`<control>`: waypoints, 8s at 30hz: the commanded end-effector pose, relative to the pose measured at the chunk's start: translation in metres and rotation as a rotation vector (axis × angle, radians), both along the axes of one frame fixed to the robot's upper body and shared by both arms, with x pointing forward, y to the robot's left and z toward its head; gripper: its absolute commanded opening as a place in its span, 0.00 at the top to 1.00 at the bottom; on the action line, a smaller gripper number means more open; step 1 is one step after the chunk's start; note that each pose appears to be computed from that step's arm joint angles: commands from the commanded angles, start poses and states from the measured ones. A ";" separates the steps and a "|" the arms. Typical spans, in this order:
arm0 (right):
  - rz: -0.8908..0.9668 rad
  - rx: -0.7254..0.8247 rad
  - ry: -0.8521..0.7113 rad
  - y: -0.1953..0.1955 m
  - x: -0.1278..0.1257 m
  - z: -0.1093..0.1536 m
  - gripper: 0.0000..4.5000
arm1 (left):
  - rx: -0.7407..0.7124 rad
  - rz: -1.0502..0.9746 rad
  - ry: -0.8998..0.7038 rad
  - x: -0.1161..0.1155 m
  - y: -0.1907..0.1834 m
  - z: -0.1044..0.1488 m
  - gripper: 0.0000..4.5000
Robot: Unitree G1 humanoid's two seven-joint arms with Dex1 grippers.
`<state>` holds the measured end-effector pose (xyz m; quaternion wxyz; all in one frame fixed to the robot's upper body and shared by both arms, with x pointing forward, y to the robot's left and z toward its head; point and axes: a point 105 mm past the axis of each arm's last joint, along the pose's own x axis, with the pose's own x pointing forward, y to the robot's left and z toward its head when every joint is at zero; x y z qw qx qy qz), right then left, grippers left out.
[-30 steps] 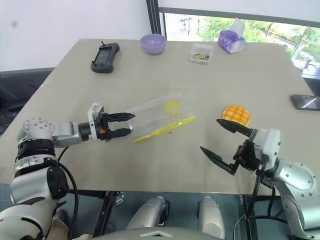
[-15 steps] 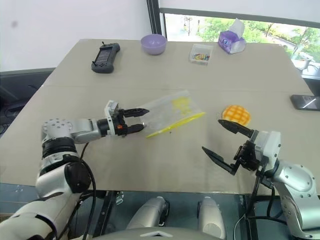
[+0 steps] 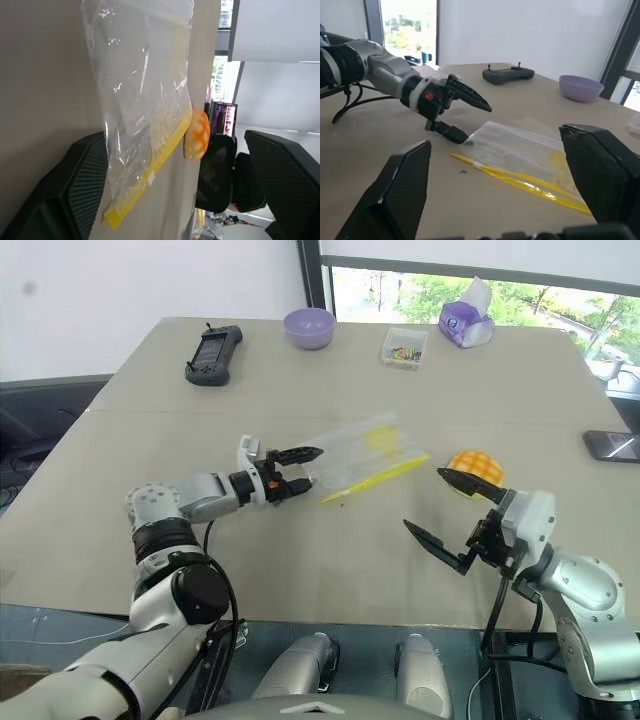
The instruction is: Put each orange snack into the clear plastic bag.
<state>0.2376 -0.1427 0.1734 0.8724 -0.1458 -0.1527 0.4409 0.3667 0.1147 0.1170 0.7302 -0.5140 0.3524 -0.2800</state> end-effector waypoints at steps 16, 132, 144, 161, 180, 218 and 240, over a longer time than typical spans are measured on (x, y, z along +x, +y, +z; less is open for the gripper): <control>-0.014 -0.038 -0.049 0.021 0.031 0.004 0.00 | -0.029 0.084 0.022 0.022 -0.016 0.002 0.97; -0.216 -0.447 -0.276 0.118 0.137 0.023 0.40 | 1.509 -0.497 -1.531 -0.008 0.026 0.054 1.00; -0.162 -0.516 -0.296 0.127 0.137 0.011 0.40 | 1.515 -0.492 -1.535 -0.013 0.025 0.056 1.00; -0.373 -0.526 -0.129 0.100 0.169 -0.020 0.40 | 1.507 -0.514 -1.629 -0.022 0.011 0.059 1.00; -0.285 -0.449 -0.175 0.092 0.149 -0.009 0.40 | 1.542 -0.455 -1.507 -0.011 0.025 0.058 1.00; -0.331 -0.154 0.177 0.114 0.147 -0.028 0.99 | 1.516 -0.493 -1.602 -0.019 0.006 0.058 1.00; -0.338 -0.752 -0.492 0.125 0.166 -0.041 0.23 | 1.492 -0.454 -1.563 -0.013 0.002 0.061 1.00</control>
